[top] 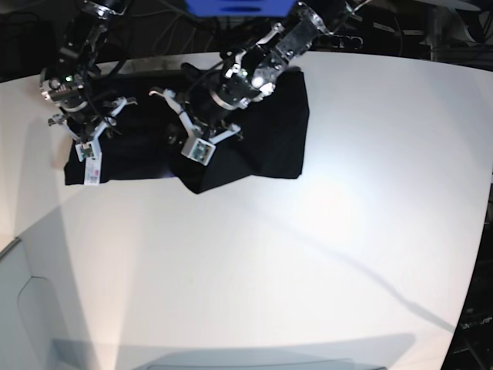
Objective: Fold the T-shirt properly
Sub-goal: 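Fold the strip end with the left gripper toward the right gripper, then press and smooth the folded layer with the left gripper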
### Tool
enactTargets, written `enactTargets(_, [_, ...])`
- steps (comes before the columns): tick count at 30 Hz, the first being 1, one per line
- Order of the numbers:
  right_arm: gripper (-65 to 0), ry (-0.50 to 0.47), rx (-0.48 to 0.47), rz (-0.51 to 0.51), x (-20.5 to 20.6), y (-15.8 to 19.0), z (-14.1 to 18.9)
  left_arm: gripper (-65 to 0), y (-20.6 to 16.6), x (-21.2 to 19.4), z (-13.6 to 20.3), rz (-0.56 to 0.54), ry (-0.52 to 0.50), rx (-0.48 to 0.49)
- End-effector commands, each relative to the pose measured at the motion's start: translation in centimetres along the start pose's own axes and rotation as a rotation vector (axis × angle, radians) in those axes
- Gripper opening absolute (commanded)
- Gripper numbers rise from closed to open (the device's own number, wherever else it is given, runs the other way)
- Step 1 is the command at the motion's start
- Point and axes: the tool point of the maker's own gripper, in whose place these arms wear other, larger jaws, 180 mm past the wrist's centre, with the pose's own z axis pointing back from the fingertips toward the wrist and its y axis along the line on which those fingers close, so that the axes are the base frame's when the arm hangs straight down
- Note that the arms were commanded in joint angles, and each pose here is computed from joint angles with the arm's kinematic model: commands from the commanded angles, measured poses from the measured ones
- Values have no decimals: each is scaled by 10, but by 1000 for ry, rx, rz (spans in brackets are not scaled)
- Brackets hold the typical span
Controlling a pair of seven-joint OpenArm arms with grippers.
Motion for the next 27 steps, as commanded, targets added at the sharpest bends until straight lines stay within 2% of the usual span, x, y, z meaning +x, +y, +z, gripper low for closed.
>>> enactTargets(1, [-449, -18, -1, 6, 5, -1, 2, -564, -10, 13, 1, 1, -42, -28])
enactTargets(6, [-449, -16, -1, 6, 4, -1, 2, -224, -15, 16, 4, -1, -53, -43])
enactTargets(8, [-449, -16, -1, 6, 4, -1, 2, -125, -20, 24, 9, -4, -78, -56])
enactTargets(9, [-449, -16, -1, 6, 4, -1, 2, -96, -22, 30, 12, -8, -95, -63])
enactTargets(13, [-449, -13, -1, 6, 3, -1, 2, -79, -24, 56, 36, -33, -179, -81])
enactTargets(18, [-449, -15, -1, 6, 4, -1, 2, -79, 28, 73, 72, -22, -254, 47])
enactTargets(23, [-449, -17, 0, 4, 5, 0, 2, -78, 93, 60, 95, 38, -244, 232])
enactTargets(27, [-449, -18, 1, 3, 5, 0, 2, -76, 121, 50, 109, 86, -241, 322])
